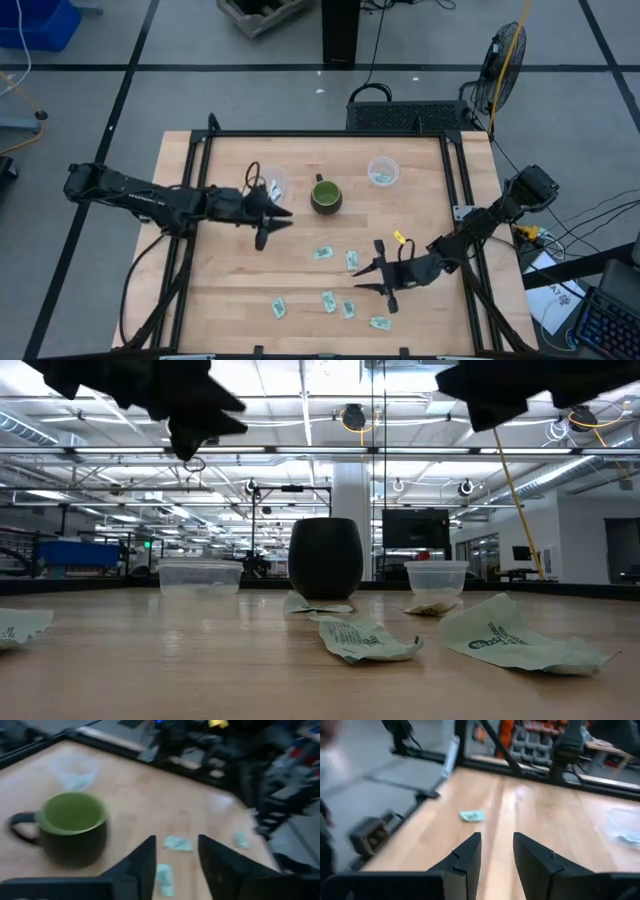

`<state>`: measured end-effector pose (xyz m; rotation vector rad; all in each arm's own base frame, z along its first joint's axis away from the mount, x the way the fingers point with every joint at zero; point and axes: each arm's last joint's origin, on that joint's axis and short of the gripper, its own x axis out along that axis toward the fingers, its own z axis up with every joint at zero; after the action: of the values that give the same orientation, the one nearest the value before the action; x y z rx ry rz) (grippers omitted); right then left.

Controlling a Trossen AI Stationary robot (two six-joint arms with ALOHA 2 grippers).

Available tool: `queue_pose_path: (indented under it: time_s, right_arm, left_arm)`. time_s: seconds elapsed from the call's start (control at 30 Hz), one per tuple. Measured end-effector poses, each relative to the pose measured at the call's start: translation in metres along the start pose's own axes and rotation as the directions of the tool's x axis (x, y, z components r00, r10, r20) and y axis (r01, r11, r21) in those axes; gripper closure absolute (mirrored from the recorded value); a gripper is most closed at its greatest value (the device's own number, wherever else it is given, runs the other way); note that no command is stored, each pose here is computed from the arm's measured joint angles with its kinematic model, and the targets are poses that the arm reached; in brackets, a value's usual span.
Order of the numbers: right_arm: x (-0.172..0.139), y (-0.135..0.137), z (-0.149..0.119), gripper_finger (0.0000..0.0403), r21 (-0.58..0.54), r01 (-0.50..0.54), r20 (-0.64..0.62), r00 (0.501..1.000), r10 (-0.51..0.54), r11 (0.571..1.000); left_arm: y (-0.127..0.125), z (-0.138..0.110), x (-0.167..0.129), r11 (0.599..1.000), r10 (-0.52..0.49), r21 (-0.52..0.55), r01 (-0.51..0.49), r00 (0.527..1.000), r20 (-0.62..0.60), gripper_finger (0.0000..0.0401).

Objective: Pick and place items into bin
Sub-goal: Put the green stevia packet into the right transparent bin

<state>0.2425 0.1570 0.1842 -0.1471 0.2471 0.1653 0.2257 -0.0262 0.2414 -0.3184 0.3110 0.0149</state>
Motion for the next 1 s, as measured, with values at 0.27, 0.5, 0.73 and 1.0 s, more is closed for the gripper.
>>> queue_pose_path:
  time_s: [0.27,0.5,0.73,1.0]
  right_arm:
    - [0.024,0.010,0.000,0.0292,-0.156,0.003,-0.276,0.960,-0.047,0.988]
    - [0.034,0.009,-0.036,0.0279,-0.131,0.035,-0.463,0.882,-0.092,0.991]
    - [0.043,0.008,-0.057,0.0261,-0.192,0.046,-0.515,0.845,-0.141,0.980]
    - [0.047,0.002,-0.066,0.0264,-0.280,0.085,-0.524,0.821,-0.226,0.956]
  left_arm:
    - [-0.031,-0.004,-0.005,0.996,-0.085,0.044,0.082,0.995,0.059,0.0169]
    - [-0.049,-0.008,-0.010,0.989,-0.110,0.109,0.100,0.990,0.088,0.0147]
    - [-0.051,-0.010,-0.011,0.990,-0.086,0.116,0.075,0.992,0.090,0.0146]
    - [-0.050,-0.010,-0.011,0.990,-0.085,0.118,0.074,0.993,0.087,0.0146]
